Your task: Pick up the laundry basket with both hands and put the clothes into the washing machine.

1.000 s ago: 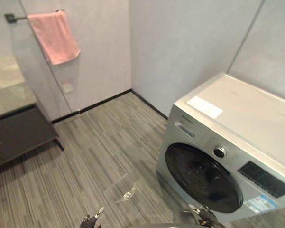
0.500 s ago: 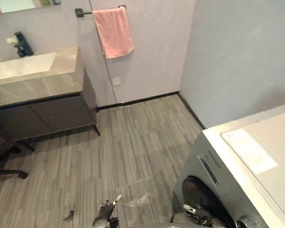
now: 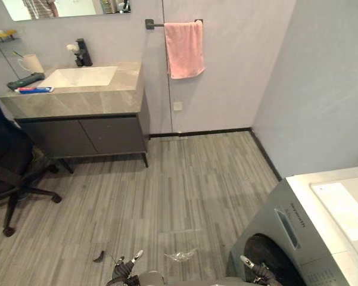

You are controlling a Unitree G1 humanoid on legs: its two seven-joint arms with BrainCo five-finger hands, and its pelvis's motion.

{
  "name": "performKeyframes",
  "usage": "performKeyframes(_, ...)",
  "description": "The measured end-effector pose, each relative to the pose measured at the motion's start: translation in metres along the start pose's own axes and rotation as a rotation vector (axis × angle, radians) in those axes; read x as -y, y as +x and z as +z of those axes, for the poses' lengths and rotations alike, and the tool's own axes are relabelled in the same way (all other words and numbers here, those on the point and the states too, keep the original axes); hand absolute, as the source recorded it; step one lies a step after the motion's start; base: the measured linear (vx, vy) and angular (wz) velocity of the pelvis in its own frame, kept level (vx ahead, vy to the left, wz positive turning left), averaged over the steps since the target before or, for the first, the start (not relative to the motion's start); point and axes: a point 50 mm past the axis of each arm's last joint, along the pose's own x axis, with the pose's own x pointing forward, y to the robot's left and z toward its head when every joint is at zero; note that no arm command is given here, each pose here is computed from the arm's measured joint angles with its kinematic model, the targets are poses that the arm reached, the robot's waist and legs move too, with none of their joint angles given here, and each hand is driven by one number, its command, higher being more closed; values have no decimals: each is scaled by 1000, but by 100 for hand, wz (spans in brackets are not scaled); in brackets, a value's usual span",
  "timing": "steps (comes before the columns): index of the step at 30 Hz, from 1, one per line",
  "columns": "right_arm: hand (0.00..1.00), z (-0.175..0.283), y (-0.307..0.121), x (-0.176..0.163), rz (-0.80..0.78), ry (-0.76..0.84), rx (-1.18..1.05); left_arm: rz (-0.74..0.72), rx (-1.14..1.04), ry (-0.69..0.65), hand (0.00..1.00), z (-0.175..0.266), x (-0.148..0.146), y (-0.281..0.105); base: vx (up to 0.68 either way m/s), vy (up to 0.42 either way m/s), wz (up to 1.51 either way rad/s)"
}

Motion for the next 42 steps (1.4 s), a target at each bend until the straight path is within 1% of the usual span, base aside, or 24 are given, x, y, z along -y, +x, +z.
performKeyframes(1, 0, -3, 0, -3, 9, -23, -11, 13, -2, -23, 0, 1, -2, 1, -81, 162, -19)
performKeyframes(3, 0, -5, -1, -10, 36, -59, -13, 30, 6, -29, 0, 3, -8, 1, 27, 54, -10)
performKeyframes(8, 0, -12, -2, -8, 30, -67, -39, 31, -19, -18, 0, -2, -9, 2, 64, 37, -31)
performKeyframes(12, 0, -14, -2, -4, 20, -72, -54, -11, -22, 98, 0, -2, -6, 3, 143, 47, -12)
performKeyframes(14, 0, -13, -2, 3, 3, -76, -52, -23, -21, 126, 0, 0, -3, 4, 225, 66, 6)
performKeyframes(15, 0, -10, -1, 1, 8, -73, -41, -37, -30, 154, 0, 0, 0, 5, 192, 42, 15)
performKeyframes(18, 0, -5, 0, -4, 24, -68, -20, -45, -5, 227, 0, 10, -3, 8, 243, 16, 52)
performKeyframes(21, 0, -7, -1, -17, 56, -71, -21, -43, 4, 223, 0, 14, -3, 9, 134, -97, 41)
performKeyframes(23, 0, -12, -2, -16, 58, -81, -30, -33, -1, 232, 0, 13, -9, 9, 155, -181, 36)
performKeyframes(26, 0, -5, 0, -4, 24, -86, -22, -63, -22, 205, 0, 7, 6, 7, 144, -153, 15)
performKeyframes(28, 0, -2, 1, 2, 6, -91, -24, -68, -37, 197, 0, 3, 9, 6, 121, -113, 16)
performKeyframes(35, 0, -13, -1, 23, -64, -83, -87, -52, -50, 170, 0, 2, 2, 7, 36, -62, 10)
performKeyframes(38, 0, -18, -2, 26, -70, -82, -110, -35, -59, 143, 0, 1, -2, 7, -42, 33, -3)
performKeyframes(42, 0, -22, -3, 26, -73, -80, -122, -21, -57, 143, 0, 2, -7, 8, -65, 35, -3)
